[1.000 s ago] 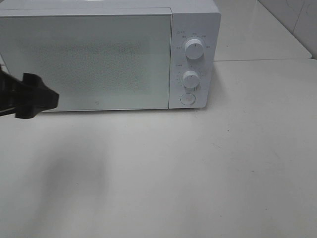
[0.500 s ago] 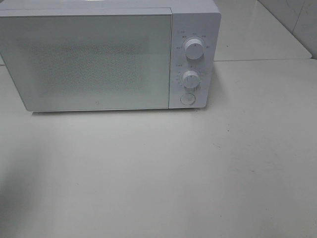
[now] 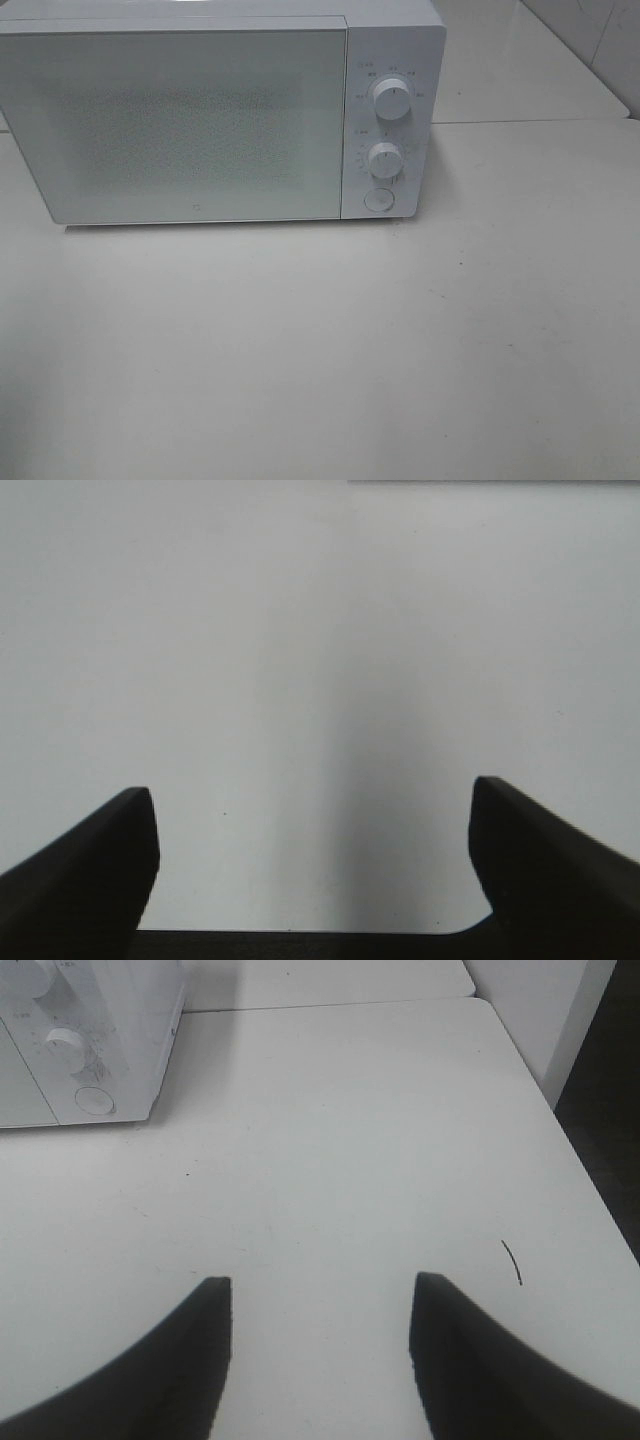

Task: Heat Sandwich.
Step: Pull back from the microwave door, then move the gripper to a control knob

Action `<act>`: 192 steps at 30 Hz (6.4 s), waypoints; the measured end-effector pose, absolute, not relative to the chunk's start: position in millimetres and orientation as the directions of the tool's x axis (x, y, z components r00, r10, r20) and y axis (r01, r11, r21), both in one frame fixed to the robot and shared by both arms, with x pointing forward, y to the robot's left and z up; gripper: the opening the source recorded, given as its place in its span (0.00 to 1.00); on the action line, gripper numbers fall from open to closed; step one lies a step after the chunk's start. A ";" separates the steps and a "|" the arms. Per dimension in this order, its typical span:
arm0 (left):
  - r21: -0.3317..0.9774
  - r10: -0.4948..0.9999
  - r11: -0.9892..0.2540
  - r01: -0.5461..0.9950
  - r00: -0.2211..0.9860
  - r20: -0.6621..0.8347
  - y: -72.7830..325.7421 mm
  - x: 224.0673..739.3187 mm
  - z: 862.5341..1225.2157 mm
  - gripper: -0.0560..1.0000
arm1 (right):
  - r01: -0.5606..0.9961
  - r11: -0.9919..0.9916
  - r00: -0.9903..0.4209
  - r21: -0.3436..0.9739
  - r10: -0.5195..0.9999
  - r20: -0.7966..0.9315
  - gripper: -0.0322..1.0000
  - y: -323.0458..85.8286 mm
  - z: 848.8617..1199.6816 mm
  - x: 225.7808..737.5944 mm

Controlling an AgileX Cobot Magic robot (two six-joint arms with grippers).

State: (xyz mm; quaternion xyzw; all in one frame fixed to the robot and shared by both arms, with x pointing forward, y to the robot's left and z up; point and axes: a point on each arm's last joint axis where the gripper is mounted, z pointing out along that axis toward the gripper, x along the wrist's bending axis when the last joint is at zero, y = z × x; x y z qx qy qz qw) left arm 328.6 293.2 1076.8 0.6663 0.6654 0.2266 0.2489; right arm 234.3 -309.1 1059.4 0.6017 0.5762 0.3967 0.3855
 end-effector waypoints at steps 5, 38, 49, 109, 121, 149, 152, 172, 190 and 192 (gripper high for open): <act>0.664 0.999 0.008 0.747 0.019 -0.034 295.5 313.5 1076.2 0.81 | 0.387 -0.039 0.021 0.921 0.999 0.033 0.55 -309.1 1059.4 234.3; 0.888 0.994 0.062 0.455 0.054 -0.097 308.2 231.4 1056.4 0.78 | 0.387 -0.039 0.021 0.921 0.999 0.033 0.55 -309.1 1059.4 234.3; 0.889 0.996 0.076 0.451 0.010 -0.090 308.7 231.2 1056.4 0.78 | 0.387 -0.039 0.021 0.921 0.999 0.033 0.55 -309.1 1059.4 234.3; 0.891 0.993 0.102 0.443 -0.099 -0.064 306.2 230.1 1056.4 0.78 | 0.387 -0.039 0.021 0.921 0.999 0.033 0.55 -309.1 1059.4 234.3; 0.891 0.993 0.102 0.443 -0.099 -0.064 306.2 230.1 1056.4 0.78 | 0.387 -0.034 0.026 0.922 0.999 0.026 0.55 -309.7 1059.5 234.3; 0.891 0.993 0.102 0.443 -0.099 -0.064 306.2 230.1 1056.4 0.78 | 0.230 0.056 -0.050 0.972 0.998 -0.046 0.66 -297.1 1092.6 309.3; 0.891 0.993 0.102 0.443 -0.099 -0.064 306.2 230.1 1056.4 0.78 | 0.193 0.066 -0.069 0.979 0.996 -0.054 0.66 -293.0 1096.6 331.8; 0.891 0.993 0.102 0.443 -0.099 -0.064 306.2 230.1 1056.4 0.78 | 0.112 0.069 -0.134 0.991 0.990 -0.054 0.66 -277.4 1085.2 415.0; 0.891 0.993 0.102 0.443 -0.099 -0.064 306.2 230.1 1056.4 0.78 | 0.019 0.121 -0.342 0.992 0.933 -0.108 0.66 -237.1 1045.4 474.0; 0.891 0.993 0.102 0.443 -0.099 -0.064 306.2 230.1 1056.4 0.78 | 0.032 0.124 -0.367 0.992 0.924 -0.103 0.66 -230.7 1041.5 474.6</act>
